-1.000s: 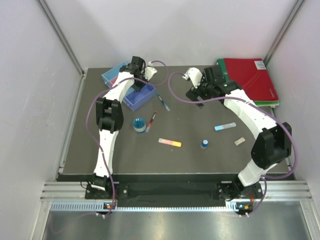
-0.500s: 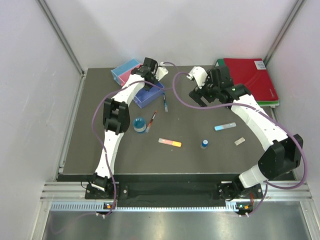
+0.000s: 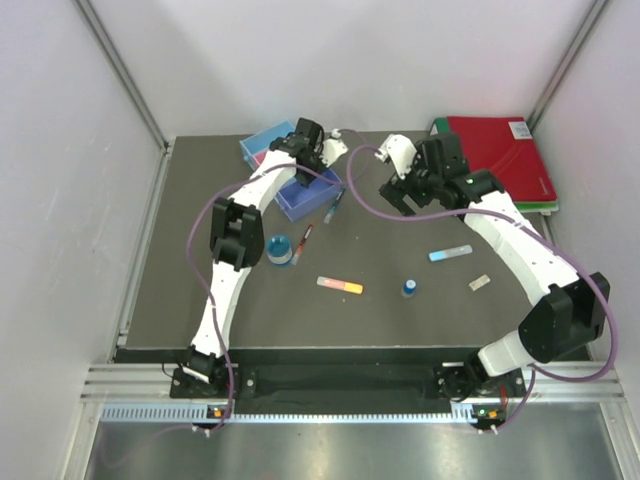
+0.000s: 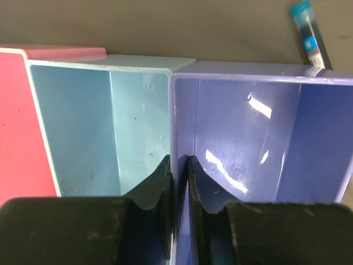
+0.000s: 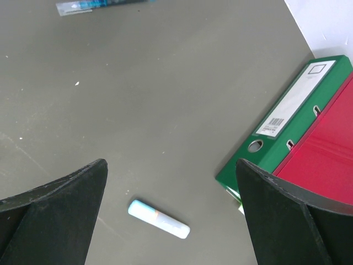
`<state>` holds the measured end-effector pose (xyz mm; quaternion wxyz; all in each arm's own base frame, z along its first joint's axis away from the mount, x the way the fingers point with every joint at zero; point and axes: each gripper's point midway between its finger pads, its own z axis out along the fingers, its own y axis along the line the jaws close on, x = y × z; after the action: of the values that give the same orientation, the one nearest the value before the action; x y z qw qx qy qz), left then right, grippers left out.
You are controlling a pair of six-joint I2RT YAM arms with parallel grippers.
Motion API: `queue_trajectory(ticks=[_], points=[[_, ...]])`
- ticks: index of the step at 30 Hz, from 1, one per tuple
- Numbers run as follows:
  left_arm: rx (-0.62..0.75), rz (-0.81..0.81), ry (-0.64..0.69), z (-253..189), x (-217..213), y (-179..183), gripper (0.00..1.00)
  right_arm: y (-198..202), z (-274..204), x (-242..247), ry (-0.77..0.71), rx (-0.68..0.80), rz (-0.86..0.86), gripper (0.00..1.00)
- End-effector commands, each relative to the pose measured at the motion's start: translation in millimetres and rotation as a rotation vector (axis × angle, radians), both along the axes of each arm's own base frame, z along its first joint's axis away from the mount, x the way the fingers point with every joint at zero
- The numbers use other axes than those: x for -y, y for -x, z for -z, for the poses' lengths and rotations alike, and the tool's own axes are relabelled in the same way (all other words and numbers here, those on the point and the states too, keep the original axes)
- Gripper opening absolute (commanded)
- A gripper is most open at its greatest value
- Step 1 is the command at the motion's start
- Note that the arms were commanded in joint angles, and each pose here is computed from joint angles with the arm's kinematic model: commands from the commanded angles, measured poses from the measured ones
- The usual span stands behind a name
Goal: Sort the stationery into containers
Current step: Move the storage box to the center of the board.
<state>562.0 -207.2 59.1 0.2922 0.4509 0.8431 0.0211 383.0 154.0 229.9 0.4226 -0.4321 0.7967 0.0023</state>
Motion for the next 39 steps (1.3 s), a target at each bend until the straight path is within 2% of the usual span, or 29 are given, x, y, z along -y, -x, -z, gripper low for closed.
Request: queue_trajectory(ticks=[1,20,22,23,25,26,28,39], points=[[-0.277,0.123,0.013,73.0,34.1,64.5,0.17,7.4,-24.3,0.8,-0.043,0.052,-0.002,1.0],[-0.414,0.198,0.126,44.2,88.4,124.9,0.19,17.9,-20.6,4.6,-0.042,0.03,0.002,1.0],[-0.395,0.178,0.122,44.9,87.7,120.4,0.28,18.1,-18.3,4.6,-0.042,0.025,0.004,1.0],[-0.366,0.167,0.117,44.2,87.6,113.8,0.4,17.9,-17.5,4.5,-0.042,0.025,0.004,1.0],[-0.279,0.123,0.123,38.7,85.0,92.4,0.51,18.3,-14.2,4.3,-0.043,0.017,0.005,1.0],[-0.246,0.113,0.134,31.9,85.6,85.2,0.61,18.1,-13.2,5.1,-0.041,0.016,0.007,1.0],[-0.186,0.089,0.168,21.3,87.6,69.3,0.62,18.5,-11.0,4.4,-0.04,0.012,0.005,1.0],[-0.011,0.078,0.237,-43.6,93.1,47.6,0.62,19.6,-3.7,5.1,-0.044,0.001,0.013,1.0]])
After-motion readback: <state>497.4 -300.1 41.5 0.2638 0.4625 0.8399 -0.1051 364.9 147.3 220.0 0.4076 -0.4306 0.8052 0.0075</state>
